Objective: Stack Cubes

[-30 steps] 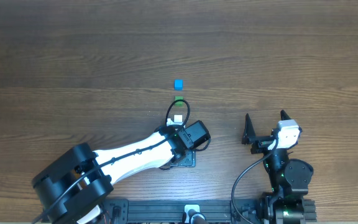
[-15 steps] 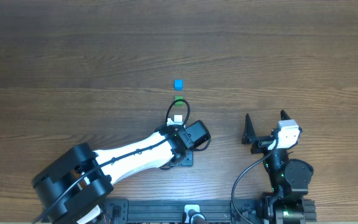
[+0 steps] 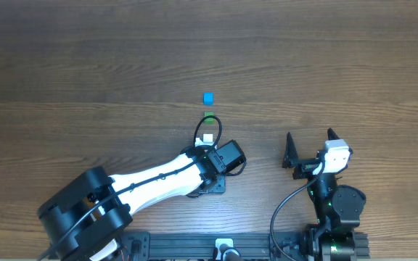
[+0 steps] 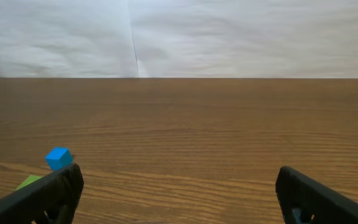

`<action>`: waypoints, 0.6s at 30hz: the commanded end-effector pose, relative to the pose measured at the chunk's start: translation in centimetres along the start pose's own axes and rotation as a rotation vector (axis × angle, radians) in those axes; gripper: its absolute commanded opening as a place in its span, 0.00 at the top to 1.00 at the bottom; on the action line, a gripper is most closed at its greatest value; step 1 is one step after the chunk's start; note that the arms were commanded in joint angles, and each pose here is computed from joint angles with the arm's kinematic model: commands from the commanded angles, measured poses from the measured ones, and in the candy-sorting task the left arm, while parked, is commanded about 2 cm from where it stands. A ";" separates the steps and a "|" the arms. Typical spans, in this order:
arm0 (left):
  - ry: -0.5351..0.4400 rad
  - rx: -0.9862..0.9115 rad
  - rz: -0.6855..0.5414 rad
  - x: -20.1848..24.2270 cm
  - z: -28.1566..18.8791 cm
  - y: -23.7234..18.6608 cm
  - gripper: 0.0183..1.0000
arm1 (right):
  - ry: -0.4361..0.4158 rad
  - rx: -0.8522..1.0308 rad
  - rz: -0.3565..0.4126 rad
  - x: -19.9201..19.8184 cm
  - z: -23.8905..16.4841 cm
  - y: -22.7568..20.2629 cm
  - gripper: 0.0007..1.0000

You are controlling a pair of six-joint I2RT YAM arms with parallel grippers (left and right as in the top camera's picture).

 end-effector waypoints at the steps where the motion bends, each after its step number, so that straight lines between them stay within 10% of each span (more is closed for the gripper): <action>1: -0.006 0.008 -0.004 -0.4 0.3 0.1 0.53 | -0.001 0.004 -0.007 0.0 0.0 -0.2 0.01; 18: -0.007 0.008 -0.004 -0.4 0.3 0.1 0.72 | -0.001 0.004 -0.007 0.0 0.0 -0.2 0.01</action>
Point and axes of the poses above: each gripper's point midway between its finger pads, its own z axis out along the fingers, its own x axis along the line the jaws close on, y = z × x, the point moved 9 cm from there along -z, back along the fingers, and after that the axes turned 1 degree about -z, right-handed, at the moved point
